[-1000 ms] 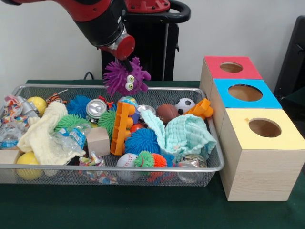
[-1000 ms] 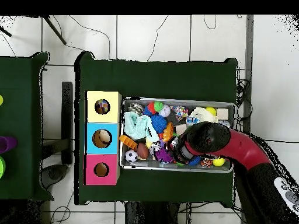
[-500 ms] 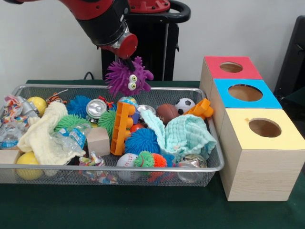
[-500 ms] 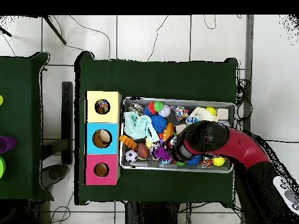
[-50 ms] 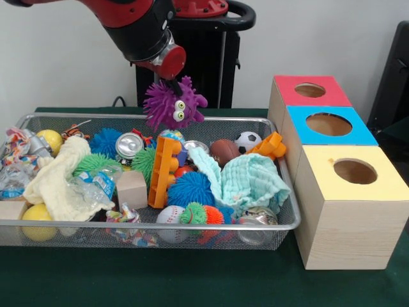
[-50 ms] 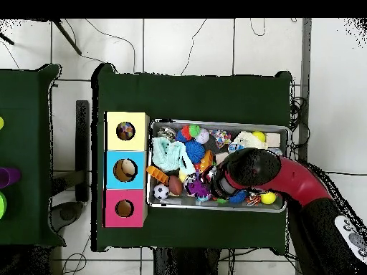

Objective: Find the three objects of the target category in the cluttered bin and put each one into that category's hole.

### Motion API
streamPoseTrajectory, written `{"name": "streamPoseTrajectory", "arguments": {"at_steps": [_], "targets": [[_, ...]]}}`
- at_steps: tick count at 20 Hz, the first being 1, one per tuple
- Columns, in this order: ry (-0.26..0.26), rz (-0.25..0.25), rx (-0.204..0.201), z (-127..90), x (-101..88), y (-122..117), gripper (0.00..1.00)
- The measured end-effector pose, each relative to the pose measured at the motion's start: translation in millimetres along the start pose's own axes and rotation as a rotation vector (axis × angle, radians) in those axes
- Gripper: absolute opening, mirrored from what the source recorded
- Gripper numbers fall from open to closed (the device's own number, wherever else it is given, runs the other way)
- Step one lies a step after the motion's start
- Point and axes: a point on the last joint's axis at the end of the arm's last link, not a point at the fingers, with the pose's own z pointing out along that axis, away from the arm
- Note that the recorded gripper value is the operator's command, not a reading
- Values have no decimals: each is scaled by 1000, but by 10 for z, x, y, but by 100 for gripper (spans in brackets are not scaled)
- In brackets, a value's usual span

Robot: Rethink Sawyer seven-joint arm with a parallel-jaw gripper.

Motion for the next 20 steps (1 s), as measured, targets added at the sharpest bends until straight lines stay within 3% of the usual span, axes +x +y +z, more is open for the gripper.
{"name": "streamPoseTrajectory", "arguments": {"at_steps": [4,14,20], "targets": [[2,10,-10,-22,-39,-58,0],[63,87,-47,-200,-336,-512,0],[76,104,-51,-187,-553,-631,0]]}}
